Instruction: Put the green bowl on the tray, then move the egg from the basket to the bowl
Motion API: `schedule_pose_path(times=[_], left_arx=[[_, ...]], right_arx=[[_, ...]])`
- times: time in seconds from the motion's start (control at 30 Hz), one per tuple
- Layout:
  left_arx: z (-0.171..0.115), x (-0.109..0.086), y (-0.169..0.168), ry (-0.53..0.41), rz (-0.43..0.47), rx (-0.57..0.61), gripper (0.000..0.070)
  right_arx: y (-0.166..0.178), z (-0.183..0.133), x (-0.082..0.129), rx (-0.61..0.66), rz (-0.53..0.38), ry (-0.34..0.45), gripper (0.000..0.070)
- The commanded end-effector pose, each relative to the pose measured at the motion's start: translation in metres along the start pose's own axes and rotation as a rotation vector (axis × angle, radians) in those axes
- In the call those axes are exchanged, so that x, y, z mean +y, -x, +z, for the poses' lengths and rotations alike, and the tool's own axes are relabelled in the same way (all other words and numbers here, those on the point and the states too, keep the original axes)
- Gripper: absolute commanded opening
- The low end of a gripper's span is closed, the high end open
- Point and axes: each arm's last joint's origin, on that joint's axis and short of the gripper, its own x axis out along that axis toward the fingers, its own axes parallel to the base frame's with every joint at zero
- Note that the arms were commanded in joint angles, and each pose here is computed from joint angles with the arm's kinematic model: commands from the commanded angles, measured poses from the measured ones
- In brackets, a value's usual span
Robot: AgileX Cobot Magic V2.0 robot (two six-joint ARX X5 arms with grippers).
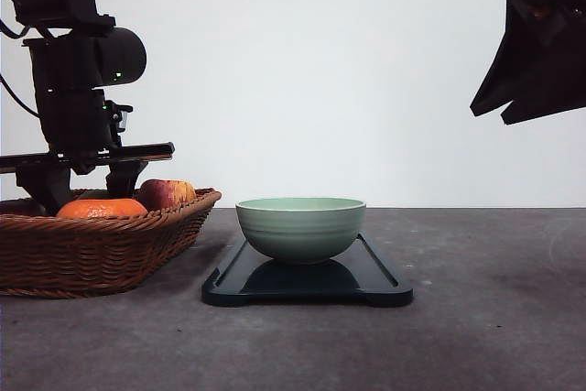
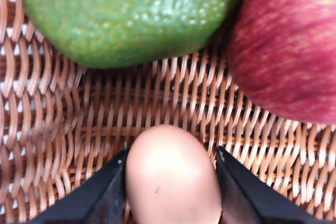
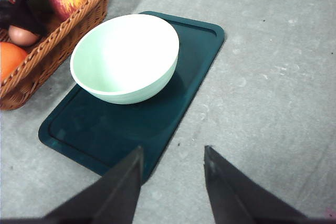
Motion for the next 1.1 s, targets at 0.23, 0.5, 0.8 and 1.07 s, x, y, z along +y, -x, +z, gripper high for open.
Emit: schedule_pose_path(times=[0.23,0.5,0.8,1.07], left_arx=[[0.006,-0.003,0.044,-0.044,-0.04,-0.124,0.0171],[-0.004,-0.022,0.087,-0.155,-0.141,-0.226,0.0171],[-0.024,-0.087,0.101,-0.339,-0.382,-0.312,0.0172],[-0.038,-0.133,0.076,-0.448,-0.449,-0.335,0.018]], right_arx=[[-0.001,0.001,0.001,-0.006,0.003,0.014,0.0224],[-0.001,0.002,0.001,-0.007,0.003,0.014,0.0224],[-0.001,0.003,0.001,-0.024,0.006,0.016,0.0224],[-0.001,0.003,0.001,-0.024,0.006,0.016,0.0224]])
